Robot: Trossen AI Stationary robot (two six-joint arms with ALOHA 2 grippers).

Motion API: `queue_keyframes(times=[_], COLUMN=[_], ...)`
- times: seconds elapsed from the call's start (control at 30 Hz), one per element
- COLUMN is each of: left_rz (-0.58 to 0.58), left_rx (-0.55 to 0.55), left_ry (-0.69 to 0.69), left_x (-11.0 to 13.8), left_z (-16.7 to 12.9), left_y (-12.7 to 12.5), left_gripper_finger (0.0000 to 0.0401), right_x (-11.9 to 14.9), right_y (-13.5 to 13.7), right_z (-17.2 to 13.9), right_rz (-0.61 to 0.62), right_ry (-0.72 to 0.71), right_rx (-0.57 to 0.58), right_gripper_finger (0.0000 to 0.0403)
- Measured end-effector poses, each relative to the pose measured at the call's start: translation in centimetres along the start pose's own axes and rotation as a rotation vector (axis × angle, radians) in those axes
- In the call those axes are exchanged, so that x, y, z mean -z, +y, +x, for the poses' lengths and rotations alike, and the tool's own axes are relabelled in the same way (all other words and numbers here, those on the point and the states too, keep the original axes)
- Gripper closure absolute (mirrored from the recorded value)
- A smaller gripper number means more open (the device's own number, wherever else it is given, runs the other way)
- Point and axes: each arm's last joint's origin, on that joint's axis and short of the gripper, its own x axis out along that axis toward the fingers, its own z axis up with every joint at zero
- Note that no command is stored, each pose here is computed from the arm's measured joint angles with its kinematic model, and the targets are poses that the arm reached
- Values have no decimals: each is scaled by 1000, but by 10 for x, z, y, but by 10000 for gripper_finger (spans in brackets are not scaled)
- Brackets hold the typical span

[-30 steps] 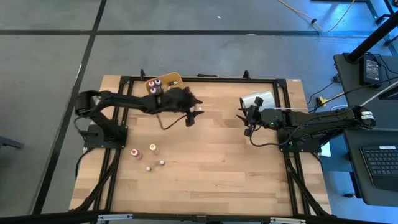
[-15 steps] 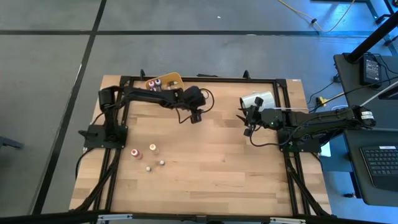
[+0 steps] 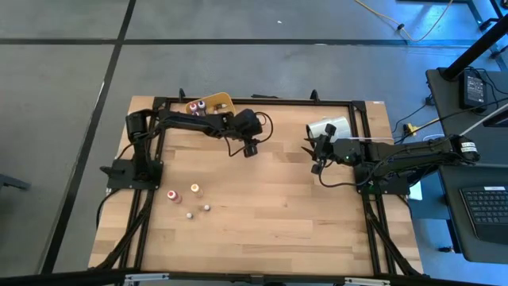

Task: Pick & Place food coloring
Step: Put the right small pink food coloring bottle into the yellow bin

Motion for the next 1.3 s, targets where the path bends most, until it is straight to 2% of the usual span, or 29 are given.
queue_keyframes(times=[0.1, 0.63, 0.97, 1.3], left_rz=[1, -44, -47, -4], left_rx=[-34, -16, -4, -39], left_ry=[5, 5, 70, 63], left_x=[0, 0, 15, 13], left_z=[0, 0, 24, 22], left_y=[0, 0, -3, -2], left_gripper_finger=[232, 242, 246, 289], right_x=[0, 0, 0, 1], right_y=[0, 0, 0, 0], right_z=[0, 0, 0, 0], right_rz=[0, 0, -2, -5], right_ry=[0, 0, 4, 10], right_rx=[0, 0, -1, -2], right_gripper_finger=[257, 257, 257, 257])
